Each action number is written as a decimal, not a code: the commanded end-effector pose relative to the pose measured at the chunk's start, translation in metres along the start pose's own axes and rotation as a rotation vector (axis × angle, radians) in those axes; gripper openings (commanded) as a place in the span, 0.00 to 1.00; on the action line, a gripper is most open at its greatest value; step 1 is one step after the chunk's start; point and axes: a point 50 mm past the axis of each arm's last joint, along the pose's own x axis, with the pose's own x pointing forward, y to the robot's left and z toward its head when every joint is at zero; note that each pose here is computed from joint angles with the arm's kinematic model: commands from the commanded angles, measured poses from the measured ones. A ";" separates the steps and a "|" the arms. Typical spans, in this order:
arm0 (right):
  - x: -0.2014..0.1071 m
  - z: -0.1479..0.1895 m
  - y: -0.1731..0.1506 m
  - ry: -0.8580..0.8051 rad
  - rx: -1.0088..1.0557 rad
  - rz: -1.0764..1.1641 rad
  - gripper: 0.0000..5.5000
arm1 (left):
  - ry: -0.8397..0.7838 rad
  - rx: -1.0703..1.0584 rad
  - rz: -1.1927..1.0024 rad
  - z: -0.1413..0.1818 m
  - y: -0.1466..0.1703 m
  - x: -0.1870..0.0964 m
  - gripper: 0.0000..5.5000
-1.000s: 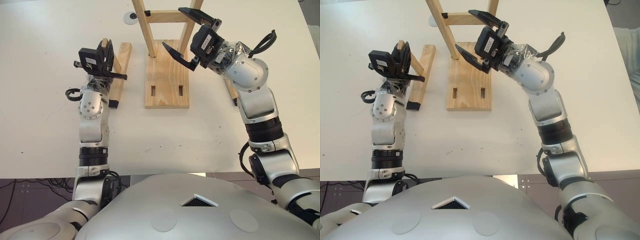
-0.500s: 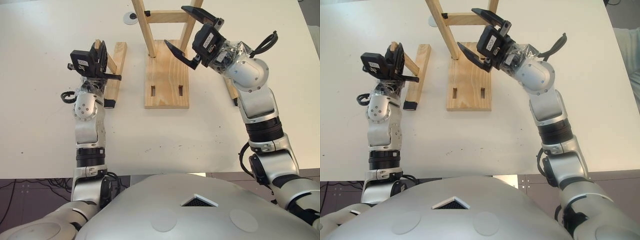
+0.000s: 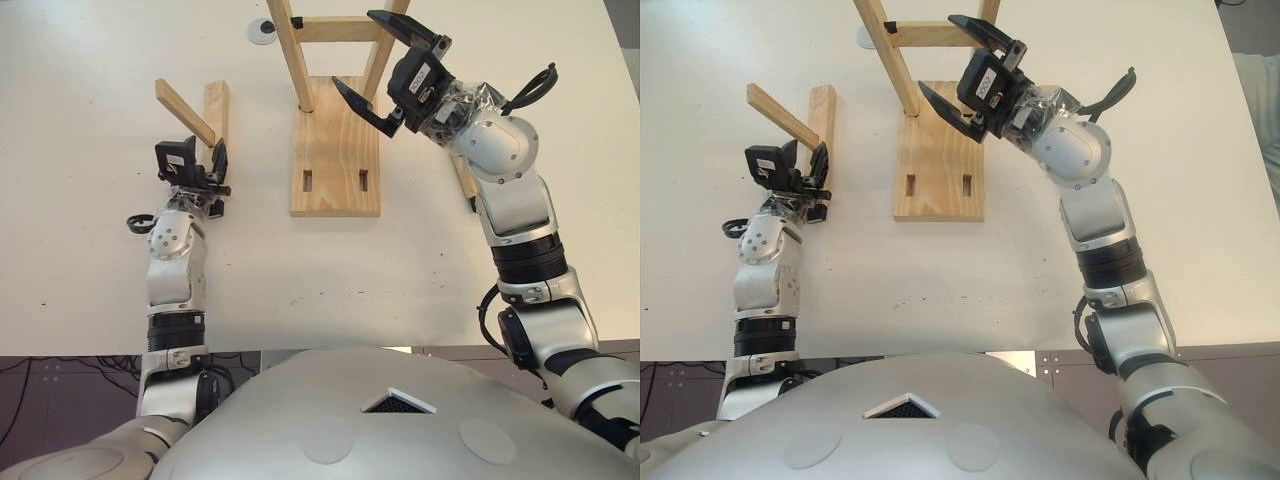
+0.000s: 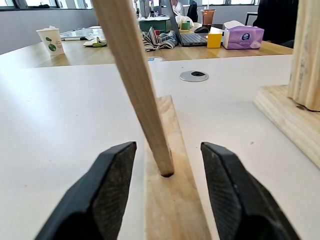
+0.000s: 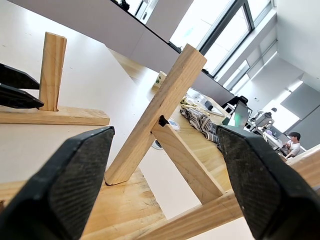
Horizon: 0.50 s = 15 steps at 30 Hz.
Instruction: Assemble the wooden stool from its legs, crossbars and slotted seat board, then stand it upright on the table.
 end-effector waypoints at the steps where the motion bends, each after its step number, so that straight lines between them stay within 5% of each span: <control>1: 0.000 0.003 -0.002 -0.006 0.002 -0.019 0.68 | 0.071 0.048 -0.030 0.026 0.009 0.001 0.42; 10: -0.004 0.002 0.003 0.005 0.014 -0.042 0.68 | 0.401 -0.082 -0.076 0.044 0.010 -0.010 0.42; 15: -0.004 0.002 0.004 0.006 0.018 -0.043 0.68 | 0.458 -0.076 -0.053 0.038 0.010 -0.013 0.57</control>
